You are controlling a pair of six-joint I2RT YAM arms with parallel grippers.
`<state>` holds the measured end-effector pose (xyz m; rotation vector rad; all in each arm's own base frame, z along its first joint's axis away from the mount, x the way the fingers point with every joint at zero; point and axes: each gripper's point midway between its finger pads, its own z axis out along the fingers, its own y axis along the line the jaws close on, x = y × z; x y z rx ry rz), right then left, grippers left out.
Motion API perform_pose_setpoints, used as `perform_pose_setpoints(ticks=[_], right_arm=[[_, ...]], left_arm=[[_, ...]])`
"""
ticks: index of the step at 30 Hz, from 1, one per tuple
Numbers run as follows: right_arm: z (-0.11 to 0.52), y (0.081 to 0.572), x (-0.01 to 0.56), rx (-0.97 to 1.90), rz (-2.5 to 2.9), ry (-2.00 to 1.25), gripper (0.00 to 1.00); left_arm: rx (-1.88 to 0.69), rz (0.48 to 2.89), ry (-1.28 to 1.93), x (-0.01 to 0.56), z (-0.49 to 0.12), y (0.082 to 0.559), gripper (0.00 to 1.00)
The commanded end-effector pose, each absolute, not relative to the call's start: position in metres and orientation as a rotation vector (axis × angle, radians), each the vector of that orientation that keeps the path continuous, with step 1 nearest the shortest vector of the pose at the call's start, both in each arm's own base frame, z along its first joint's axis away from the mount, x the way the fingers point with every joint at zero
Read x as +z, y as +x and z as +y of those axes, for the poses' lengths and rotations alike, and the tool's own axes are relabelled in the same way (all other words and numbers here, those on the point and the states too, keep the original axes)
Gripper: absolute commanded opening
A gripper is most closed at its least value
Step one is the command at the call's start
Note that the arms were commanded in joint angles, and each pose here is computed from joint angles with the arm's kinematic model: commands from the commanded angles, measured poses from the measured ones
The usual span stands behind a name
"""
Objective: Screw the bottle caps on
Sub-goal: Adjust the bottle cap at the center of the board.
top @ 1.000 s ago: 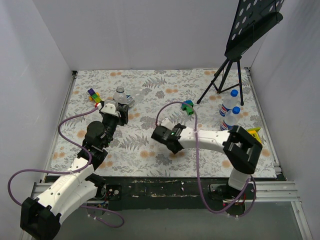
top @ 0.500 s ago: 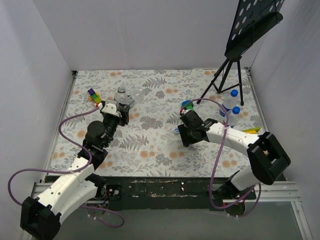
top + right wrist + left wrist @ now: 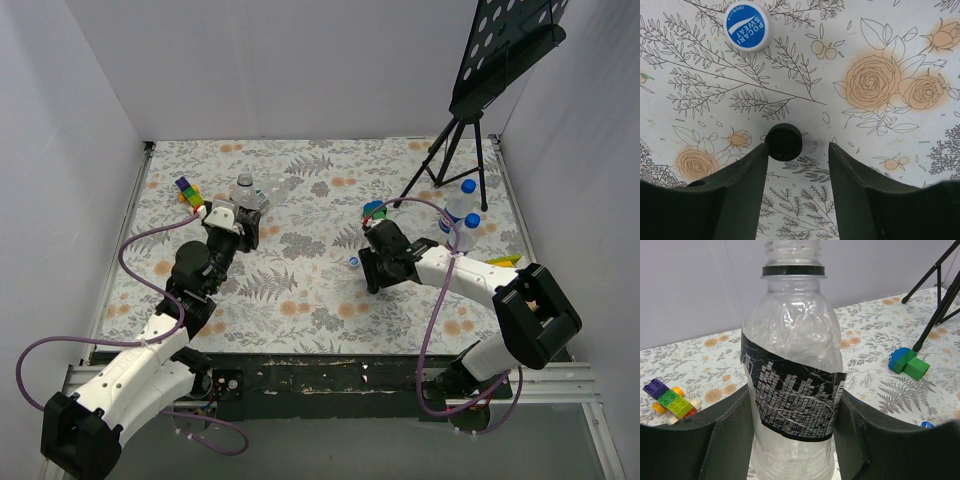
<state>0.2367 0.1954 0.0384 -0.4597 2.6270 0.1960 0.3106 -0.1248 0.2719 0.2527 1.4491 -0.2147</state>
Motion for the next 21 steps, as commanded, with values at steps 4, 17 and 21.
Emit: perform_pose_setpoints(ticks=[4, 17, 21], right_arm=[[0.196, 0.243, 0.040, 0.208, 2.602, -0.458, 0.57], [0.200, 0.233, 0.023, 0.244, 2.663, -0.492, 0.56], [0.203, 0.229, 0.018, 0.265, 2.678, -0.510, 0.55]], left_arm=[[-0.220, 1.429, 0.253, 0.280, -0.125, 0.311, 0.00], [-0.222, 1.430, 0.259, 0.279, -0.126, 0.310, 0.00], [-0.224, 1.428, 0.260, 0.280, -0.126, 0.310, 0.00]])
